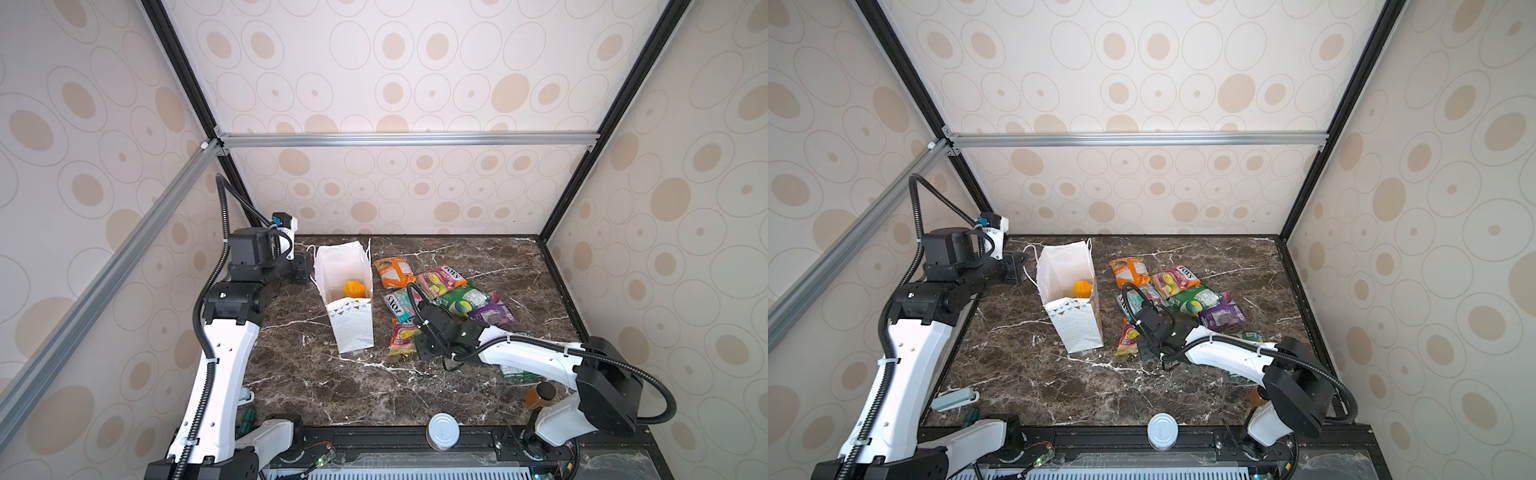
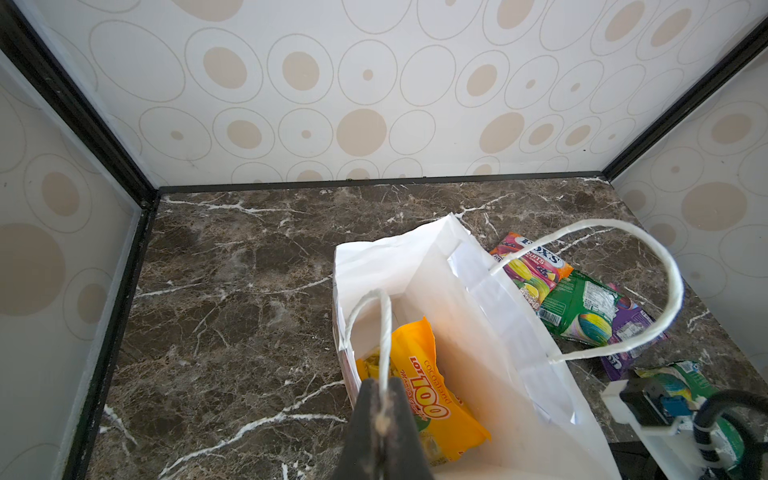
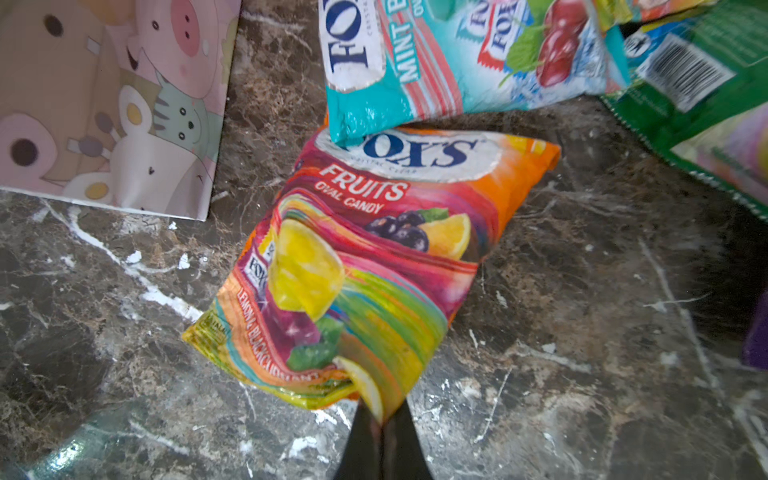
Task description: Place the snacks into the paper bag
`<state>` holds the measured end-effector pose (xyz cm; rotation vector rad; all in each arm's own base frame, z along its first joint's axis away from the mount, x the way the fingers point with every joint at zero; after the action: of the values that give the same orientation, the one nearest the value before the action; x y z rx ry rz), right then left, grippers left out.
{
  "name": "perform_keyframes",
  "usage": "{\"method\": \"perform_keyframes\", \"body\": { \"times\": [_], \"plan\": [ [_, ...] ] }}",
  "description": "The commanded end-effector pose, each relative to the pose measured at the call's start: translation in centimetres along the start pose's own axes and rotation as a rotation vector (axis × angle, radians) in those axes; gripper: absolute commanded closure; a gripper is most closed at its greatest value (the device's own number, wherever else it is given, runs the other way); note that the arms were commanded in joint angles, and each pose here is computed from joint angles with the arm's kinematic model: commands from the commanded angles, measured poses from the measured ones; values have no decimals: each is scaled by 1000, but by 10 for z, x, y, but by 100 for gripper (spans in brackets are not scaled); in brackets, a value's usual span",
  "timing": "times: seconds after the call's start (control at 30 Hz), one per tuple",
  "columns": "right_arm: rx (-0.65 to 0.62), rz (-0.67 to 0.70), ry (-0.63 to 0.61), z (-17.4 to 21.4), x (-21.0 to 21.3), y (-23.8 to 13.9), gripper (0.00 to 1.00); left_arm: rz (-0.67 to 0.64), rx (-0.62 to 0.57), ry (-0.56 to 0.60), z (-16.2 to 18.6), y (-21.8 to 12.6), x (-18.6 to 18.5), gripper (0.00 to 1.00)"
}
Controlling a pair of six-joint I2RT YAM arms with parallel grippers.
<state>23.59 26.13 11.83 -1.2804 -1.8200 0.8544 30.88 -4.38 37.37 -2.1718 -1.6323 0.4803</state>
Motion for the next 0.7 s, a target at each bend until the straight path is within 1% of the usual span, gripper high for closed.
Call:
{"method": "perform_keyframes", "body": {
  "times": [0.0, 0.33, 0.67],
  "plan": [
    [-80, 2, -14, -22, 2, -22, 100, -1, -37, 29, -7, -8, -2, 100],
    [-112, -12, -38, -35, 7, -42, 100, 4, -37, 30, -8, -7, -3, 100],
    [-131, -21, -37, -38, 6, -52, 100, 3, -40, 28, -9, -8, -3, 100]
  ]
}}
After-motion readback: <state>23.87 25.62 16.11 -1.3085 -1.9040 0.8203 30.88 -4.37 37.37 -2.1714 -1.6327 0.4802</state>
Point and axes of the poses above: each gripper's point midway between its finger pads, its own y axis out along the fingers, its own x axis along the line the jaws close on, z = x × y, the point moved 3 cm from there along -y, back along the fingers, and after that the axes turned 7 degrees about y, right-handed, at the moved point
